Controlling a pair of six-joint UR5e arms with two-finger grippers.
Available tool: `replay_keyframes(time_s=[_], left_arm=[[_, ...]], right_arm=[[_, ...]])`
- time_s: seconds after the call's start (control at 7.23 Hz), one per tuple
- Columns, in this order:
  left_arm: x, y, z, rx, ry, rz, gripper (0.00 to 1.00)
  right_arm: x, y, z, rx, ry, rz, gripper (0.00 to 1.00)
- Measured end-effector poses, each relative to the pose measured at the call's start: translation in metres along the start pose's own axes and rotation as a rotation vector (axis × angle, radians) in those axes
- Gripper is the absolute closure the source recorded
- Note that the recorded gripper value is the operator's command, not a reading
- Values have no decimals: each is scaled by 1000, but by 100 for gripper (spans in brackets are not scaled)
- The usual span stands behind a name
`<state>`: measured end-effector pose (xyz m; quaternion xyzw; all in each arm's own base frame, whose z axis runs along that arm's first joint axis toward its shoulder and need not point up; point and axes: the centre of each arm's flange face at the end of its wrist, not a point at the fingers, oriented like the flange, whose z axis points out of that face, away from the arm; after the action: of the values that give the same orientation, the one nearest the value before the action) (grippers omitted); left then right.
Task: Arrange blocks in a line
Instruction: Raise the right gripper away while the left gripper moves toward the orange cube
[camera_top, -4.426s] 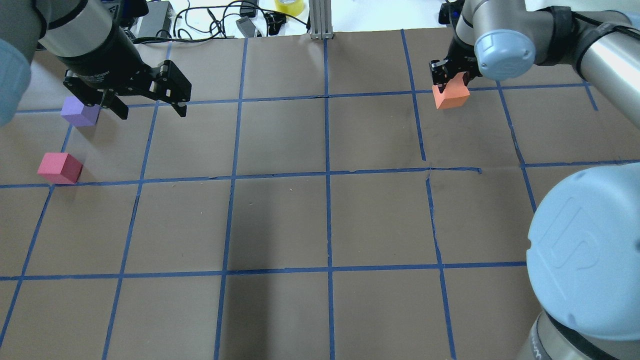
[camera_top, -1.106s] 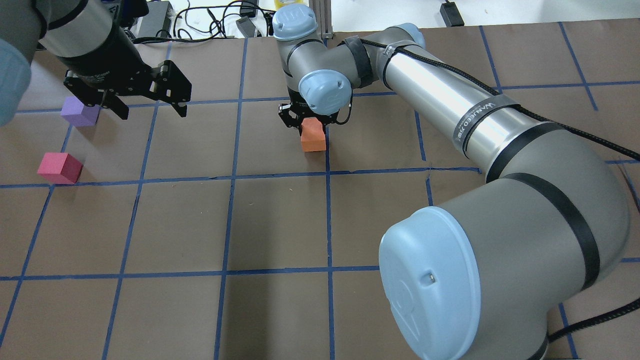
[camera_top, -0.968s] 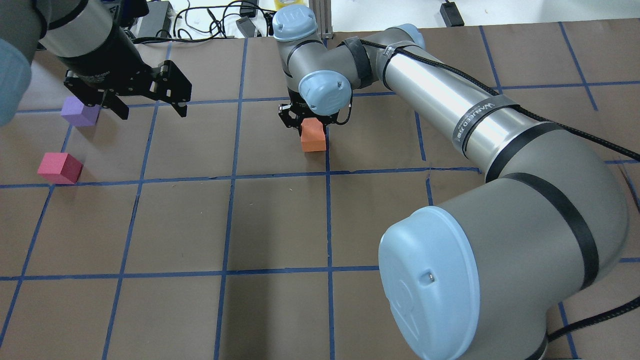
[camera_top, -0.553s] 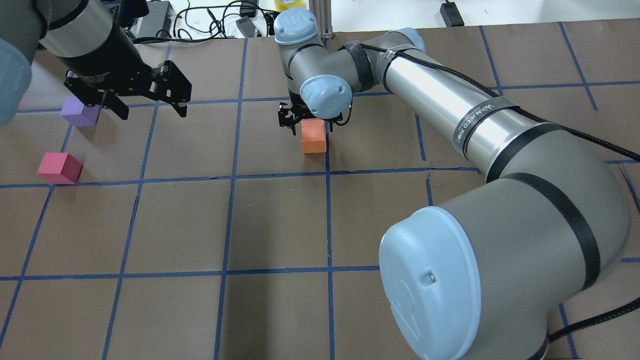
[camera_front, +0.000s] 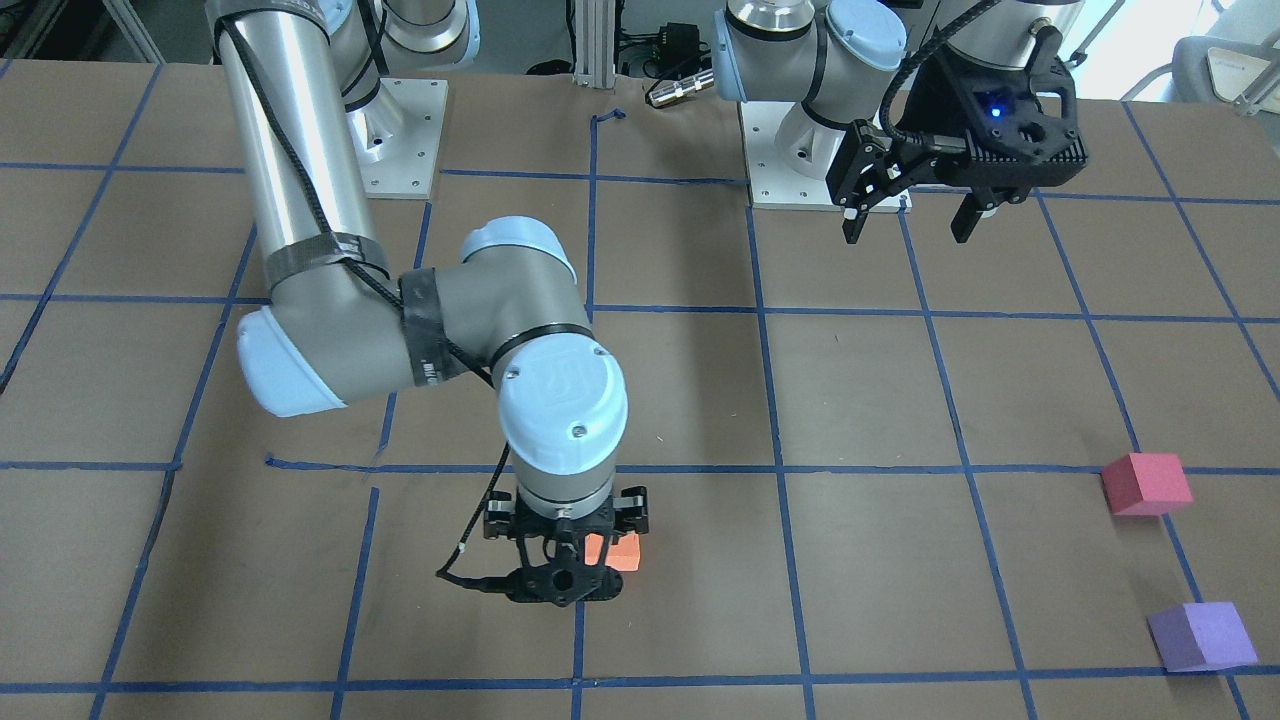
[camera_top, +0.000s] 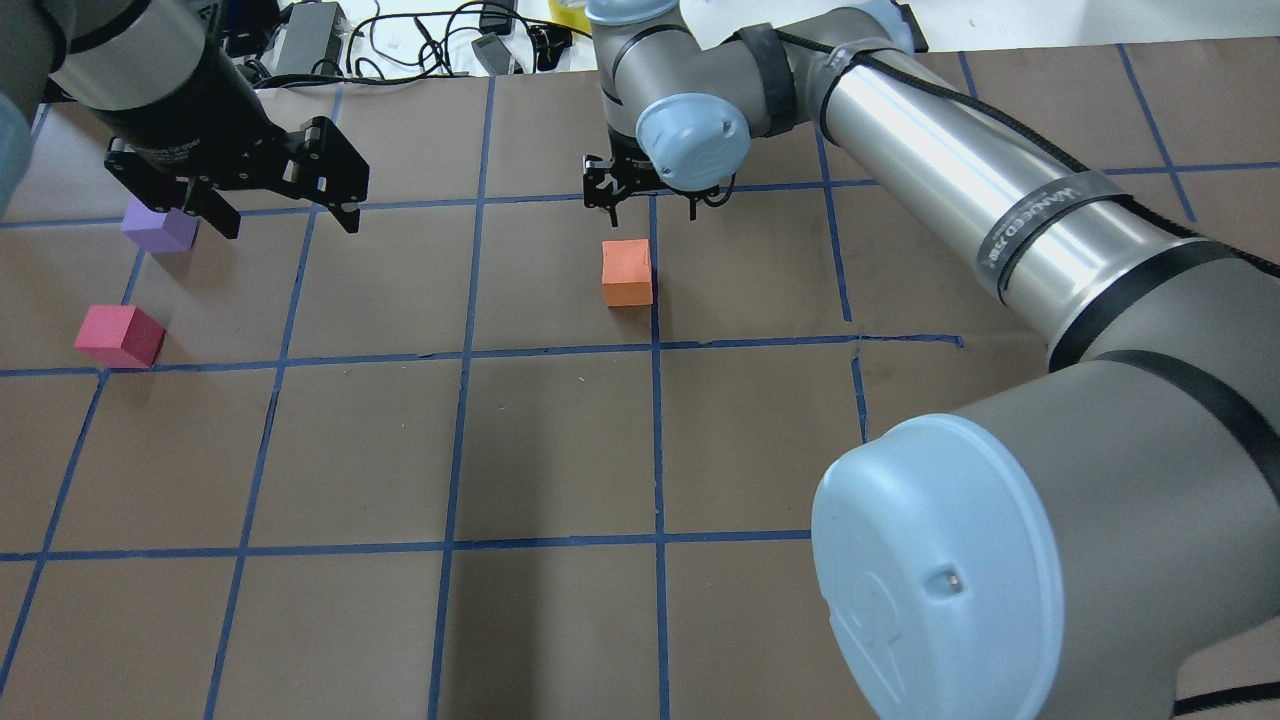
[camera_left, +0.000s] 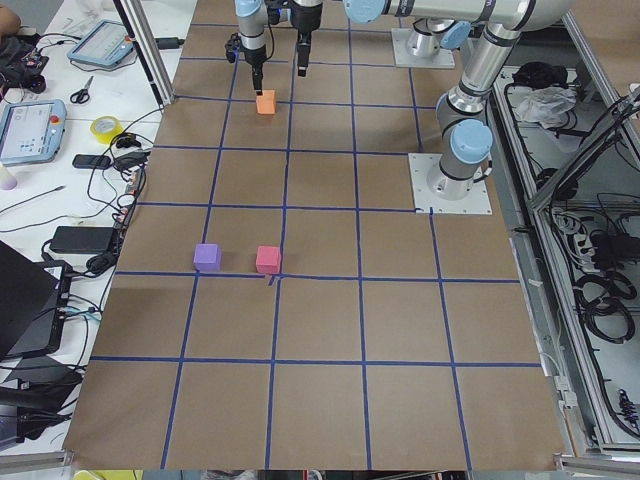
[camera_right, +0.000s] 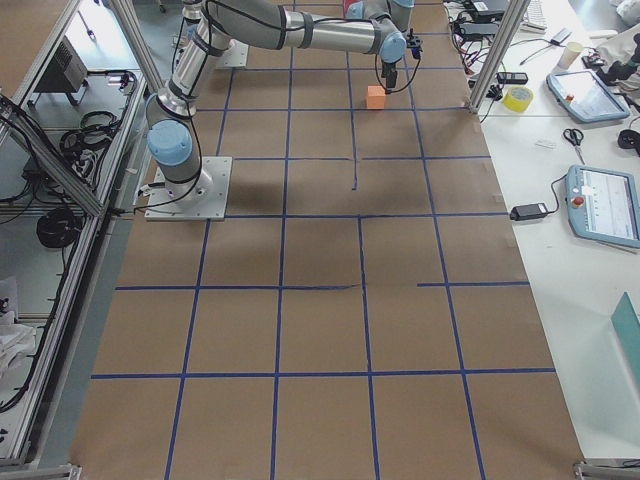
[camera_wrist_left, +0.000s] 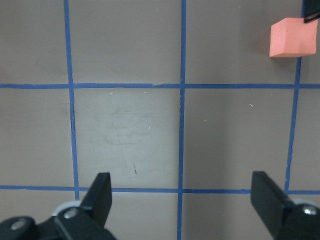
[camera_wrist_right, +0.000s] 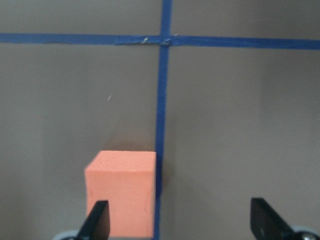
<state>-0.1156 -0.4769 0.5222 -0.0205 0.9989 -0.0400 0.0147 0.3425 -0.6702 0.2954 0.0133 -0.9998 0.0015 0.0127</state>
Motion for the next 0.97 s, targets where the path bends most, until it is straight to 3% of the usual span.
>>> replay_keyframes(time_s=[0.28, 0.41, 0.69, 0.97], left_arm=[[0, -23, 35, -61, 3, -82, 0], [4, -44, 60, -69, 7, -107, 0], [43, -85, 115, -21, 39, -126, 0], [113, -112, 167, 22, 100, -148, 0]], right_arm=[[101, 8, -66, -52, 11, -34, 0], [141, 28, -101, -60, 10, -43, 0], [181, 103, -152, -52, 10, -58, 0], [191, 153, -171, -30, 7, -61, 0]])
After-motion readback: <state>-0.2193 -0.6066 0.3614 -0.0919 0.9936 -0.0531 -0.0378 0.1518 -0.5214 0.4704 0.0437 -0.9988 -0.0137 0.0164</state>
